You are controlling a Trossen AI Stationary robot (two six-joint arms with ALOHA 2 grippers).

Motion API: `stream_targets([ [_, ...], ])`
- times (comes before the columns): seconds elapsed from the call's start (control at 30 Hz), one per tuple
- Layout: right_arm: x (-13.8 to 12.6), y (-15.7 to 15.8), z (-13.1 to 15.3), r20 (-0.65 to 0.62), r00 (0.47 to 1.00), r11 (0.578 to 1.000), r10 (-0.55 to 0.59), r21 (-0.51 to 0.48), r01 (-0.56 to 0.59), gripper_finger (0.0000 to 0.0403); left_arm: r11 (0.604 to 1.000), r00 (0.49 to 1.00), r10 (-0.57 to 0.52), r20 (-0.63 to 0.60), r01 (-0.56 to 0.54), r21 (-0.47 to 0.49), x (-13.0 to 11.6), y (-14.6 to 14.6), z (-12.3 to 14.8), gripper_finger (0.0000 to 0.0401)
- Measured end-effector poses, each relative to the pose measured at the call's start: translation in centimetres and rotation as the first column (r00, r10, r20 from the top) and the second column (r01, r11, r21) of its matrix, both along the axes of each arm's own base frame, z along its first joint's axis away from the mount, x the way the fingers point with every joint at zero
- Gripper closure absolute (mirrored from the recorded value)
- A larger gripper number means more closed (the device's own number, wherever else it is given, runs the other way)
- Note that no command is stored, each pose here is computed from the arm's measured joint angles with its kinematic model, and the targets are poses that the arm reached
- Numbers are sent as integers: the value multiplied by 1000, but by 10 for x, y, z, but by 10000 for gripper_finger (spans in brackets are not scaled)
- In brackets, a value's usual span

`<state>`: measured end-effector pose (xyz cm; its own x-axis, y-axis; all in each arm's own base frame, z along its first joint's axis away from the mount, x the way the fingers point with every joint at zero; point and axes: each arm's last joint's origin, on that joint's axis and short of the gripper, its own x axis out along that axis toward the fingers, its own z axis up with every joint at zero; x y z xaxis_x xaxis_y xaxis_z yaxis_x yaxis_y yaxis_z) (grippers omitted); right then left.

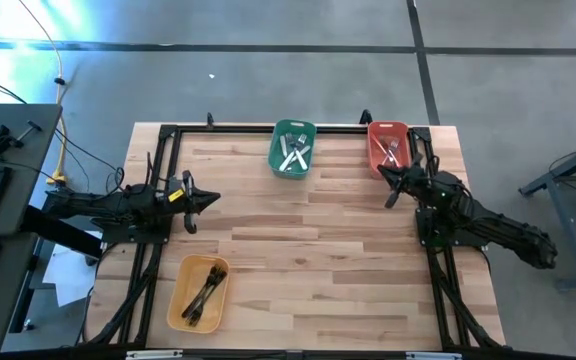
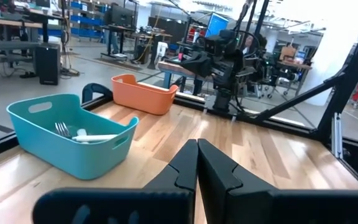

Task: Sort silverware by color (type)
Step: Return to Home Position

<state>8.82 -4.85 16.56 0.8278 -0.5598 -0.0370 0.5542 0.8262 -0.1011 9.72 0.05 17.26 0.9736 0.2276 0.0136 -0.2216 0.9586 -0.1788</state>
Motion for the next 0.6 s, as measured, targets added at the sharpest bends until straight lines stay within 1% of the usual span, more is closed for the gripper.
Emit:
stream_targets([
  [0.13, 0, -3, -1, -9, 997, 997, -83, 11, 83, 401, 1000, 1000, 0, 1, 0, -7, 0, 0, 0, 401],
  [0.2, 1, -3, -2, 10, 995, 993, -103, 58, 102, 401, 1000, 1000, -8, -6, 8, -6, 0, 0, -1, 401],
  [0.3, 1, -4, -3, 61, 992, 982, -114, 157, 103, 401, 999, 999, -33, -13, 33, -5, 0, -1, -1, 401],
  [0.43, 1, -4, -3, 114, 985, 967, -128, 237, 98, 401, 999, 999, -34, -12, 34, -5, 0, -1, -1, 401],
  [0.5, 1, -4, -3, 128, 983, 961, -132, 258, 96, 401, 999, 999, -34, -13, 34, -5, 0, -1, -1, 401],
  [0.6, 1, -4, -3, 126, 983, 962, -132, 255, 96, 401, 999, 999, -34, -12, 34, -5, 0, -1, -1, 401],
])
